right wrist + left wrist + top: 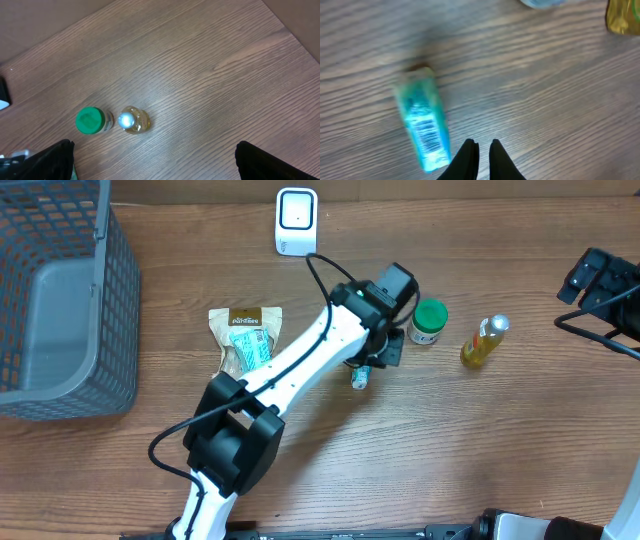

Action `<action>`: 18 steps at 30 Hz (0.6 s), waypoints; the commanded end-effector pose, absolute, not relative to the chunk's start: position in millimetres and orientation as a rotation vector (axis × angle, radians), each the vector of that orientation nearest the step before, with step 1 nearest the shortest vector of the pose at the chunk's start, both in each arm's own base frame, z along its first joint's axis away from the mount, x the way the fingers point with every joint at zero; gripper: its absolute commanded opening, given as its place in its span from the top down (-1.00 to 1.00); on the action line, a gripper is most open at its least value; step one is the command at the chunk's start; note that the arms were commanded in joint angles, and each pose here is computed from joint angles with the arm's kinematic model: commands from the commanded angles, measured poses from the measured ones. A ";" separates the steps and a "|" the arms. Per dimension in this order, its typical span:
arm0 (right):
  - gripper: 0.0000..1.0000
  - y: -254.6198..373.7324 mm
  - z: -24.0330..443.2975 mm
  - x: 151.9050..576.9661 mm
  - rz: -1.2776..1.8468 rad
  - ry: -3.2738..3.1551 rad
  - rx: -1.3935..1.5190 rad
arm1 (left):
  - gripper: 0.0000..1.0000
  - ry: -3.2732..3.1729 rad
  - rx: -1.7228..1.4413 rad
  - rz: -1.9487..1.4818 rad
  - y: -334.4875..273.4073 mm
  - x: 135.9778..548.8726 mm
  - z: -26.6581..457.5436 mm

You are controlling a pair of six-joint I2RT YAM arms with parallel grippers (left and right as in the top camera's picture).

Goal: Scan the item barcode

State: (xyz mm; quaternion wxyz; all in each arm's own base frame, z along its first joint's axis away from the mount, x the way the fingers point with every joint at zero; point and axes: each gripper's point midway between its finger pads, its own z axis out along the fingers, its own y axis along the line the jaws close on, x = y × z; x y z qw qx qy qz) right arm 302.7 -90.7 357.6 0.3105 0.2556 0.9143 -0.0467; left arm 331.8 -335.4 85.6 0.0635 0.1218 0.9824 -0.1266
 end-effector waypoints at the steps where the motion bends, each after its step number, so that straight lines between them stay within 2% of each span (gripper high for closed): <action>1: -1.00 -92.0 358.8 302.7 -0.129 2.410 0.672 | 0.81 2.959 0.416 -0.361 -337.7 322.3 79.4; 10: -1.00 -92.0 358.8 302.8 -0.129 2.410 0.672 | 0.78 2.959 0.384 -0.285 -330.4 317.3 49.7; 14: -1.00 -92.0 358.8 302.7 -0.129 2.410 0.672 | 0.80 2.952 0.381 -0.265 -328.0 318.8 47.3; 18: -1.00 -92.0 358.8 302.7 -0.129 2.410 0.672 | 0.74 2.948 0.361 -0.179 -314.2 324.1 45.8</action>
